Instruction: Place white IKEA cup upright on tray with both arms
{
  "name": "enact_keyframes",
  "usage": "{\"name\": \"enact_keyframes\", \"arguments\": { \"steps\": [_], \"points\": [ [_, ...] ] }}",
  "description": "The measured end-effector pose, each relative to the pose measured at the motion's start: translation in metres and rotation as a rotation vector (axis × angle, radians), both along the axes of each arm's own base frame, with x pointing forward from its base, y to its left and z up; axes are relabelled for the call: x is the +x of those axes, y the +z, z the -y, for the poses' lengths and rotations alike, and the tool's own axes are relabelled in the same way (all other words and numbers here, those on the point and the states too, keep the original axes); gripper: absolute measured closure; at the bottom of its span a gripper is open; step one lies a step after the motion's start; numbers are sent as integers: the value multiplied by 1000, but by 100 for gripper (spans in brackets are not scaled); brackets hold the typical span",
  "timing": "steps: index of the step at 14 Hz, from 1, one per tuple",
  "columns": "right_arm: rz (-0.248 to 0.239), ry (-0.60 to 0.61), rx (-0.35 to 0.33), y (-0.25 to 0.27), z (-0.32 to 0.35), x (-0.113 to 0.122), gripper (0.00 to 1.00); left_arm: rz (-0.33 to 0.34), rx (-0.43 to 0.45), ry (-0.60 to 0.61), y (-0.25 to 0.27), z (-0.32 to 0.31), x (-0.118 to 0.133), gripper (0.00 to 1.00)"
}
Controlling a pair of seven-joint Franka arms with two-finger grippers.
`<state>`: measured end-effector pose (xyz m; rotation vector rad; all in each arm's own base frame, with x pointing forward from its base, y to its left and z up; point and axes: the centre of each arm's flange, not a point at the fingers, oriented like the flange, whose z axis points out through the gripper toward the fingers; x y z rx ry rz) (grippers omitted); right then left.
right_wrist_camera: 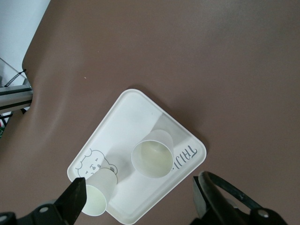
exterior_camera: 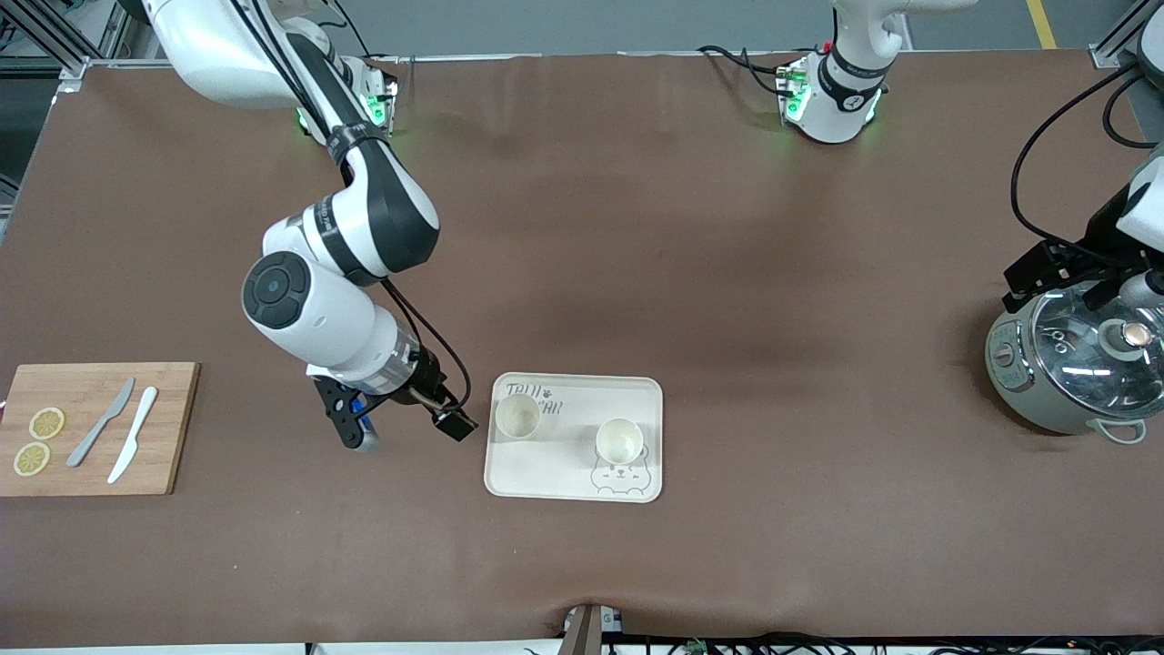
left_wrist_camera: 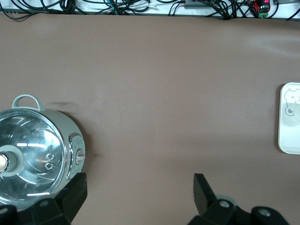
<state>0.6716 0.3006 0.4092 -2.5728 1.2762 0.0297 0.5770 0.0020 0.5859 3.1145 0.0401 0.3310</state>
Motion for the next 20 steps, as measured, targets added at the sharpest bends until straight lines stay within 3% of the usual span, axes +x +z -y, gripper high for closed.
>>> {"name": "enact_keyframes", "arguments": {
  "steps": [2, 5, 7, 14, 17, 20],
  "points": [
    [19, 43, -3, 7, 3, 0, 0, 8, 0, 3, 3, -1, 2, 0],
    [-22, 65, -24, 17, 30, 2, 0, 7, 3, 10, 1, -5, 11, 0],
    [-11, 85, -29, 35, 64, 9, 0, 0, 4, 12, -4, -6, 15, 0],
    [-23, 330, -87, 95, 147, -5, 0, -25, -23, 49, -15, -8, 19, 0],
    [-45, 386, -90, 106, 175, -10, 0, -110, -62, 71, -14, -5, 11, 0],
    [-42, 412, -92, 112, 201, -10, 0, -134, -65, 76, -9, -4, 8, 0]
  ]
}}
